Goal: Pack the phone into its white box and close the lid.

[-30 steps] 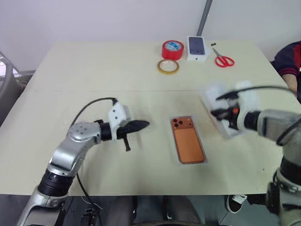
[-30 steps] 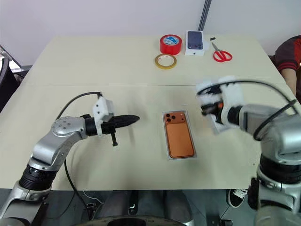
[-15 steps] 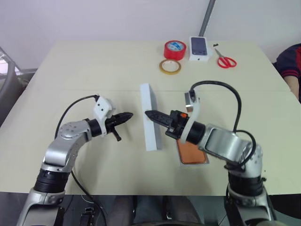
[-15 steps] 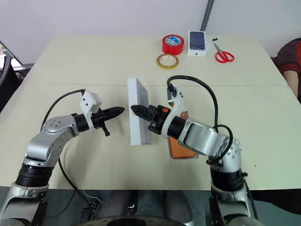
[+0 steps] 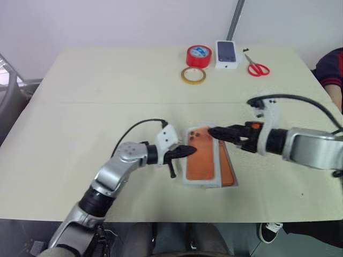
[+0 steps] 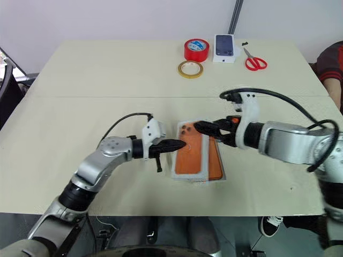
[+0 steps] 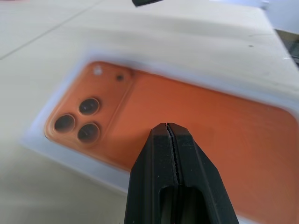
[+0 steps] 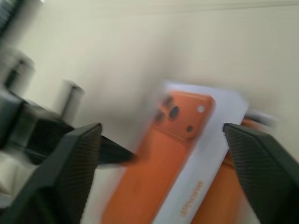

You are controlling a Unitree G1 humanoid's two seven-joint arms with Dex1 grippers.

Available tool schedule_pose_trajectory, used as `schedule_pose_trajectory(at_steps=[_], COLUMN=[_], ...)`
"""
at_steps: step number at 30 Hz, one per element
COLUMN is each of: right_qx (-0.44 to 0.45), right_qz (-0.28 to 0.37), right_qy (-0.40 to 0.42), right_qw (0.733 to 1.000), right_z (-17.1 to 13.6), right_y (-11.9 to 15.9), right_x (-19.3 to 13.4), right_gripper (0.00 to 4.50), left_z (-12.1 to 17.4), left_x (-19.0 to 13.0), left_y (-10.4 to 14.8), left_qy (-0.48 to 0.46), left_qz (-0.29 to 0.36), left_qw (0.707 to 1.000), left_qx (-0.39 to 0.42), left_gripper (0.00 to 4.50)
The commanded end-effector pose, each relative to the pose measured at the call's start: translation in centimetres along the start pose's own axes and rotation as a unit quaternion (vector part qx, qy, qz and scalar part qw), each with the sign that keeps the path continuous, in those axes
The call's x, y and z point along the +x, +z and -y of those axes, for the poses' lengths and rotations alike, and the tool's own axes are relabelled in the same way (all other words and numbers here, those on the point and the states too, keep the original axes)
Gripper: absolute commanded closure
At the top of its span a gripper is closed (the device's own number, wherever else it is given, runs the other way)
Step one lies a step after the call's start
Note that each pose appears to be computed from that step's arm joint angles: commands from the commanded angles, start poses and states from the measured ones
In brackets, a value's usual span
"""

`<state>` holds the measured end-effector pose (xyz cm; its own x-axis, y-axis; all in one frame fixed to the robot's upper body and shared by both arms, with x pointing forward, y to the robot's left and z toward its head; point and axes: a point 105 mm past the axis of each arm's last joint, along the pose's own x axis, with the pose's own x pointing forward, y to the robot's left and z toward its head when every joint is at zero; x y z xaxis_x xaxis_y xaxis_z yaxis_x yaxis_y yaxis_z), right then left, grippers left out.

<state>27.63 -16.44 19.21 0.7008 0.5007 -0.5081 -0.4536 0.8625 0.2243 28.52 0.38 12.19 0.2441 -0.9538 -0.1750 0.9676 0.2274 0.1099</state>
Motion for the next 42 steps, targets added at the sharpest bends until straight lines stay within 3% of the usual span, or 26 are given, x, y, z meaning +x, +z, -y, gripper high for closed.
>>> schedule_pose_trajectory(at_steps=[1,5,10,14,22,25,34,42], right_qx=[-0.117,-0.247,-0.290,-0.308,-0.330,-0.337,-0.348,-0.346], right_qz=[-0.046,-0.070,-0.064,-0.061,-0.061,-0.060,-0.075,-0.100], right_qy=[-0.053,-0.079,-0.068,-0.056,-0.040,-0.034,-0.015,-0.013], right_qw=[0.991,0.963,0.952,0.948,0.941,0.939,0.935,0.933], right_z=[1.3,1.6,1.4,1.2,0.9,0.7,0.2,0.5], right_y=[-1.3,-2.1,-2.3,-2.6,-2.8,-2.8,-3.7,-5.4], right_x=[-0.5,-0.4,0.4,1.4,2.5,2.4,1.3,0.5], right_gripper=[2.03,4.05,4.05,4.05,4.05,4.05,4.05,4.05], left_z=[0.0,-2.4,-4.5,-4.2,-2.3,-1.5,0.9,1.2], left_x=[0.2,-1.8,-4.5,-4.4,-1.0,-0.3,0.4,0.6], left_y=[1.6,2.3,0.5,-1.4,-1.7,-0.6,1.2,0.8], left_qy=[-0.007,0.054,0.109,0.093,0.025,0.001,-0.060,-0.073], left_qz=[0.023,0.035,-0.027,-0.079,-0.077,-0.056,-0.038,-0.053], left_qw=[1.000,0.998,0.994,0.992,0.996,0.998,0.996,0.995], left_qx=[0.017,-0.004,0.005,0.022,0.021,0.026,0.045,0.044], left_gripper=[4.50,4.50,4.50,4.50,4.50,4.50,4.50,4.50])
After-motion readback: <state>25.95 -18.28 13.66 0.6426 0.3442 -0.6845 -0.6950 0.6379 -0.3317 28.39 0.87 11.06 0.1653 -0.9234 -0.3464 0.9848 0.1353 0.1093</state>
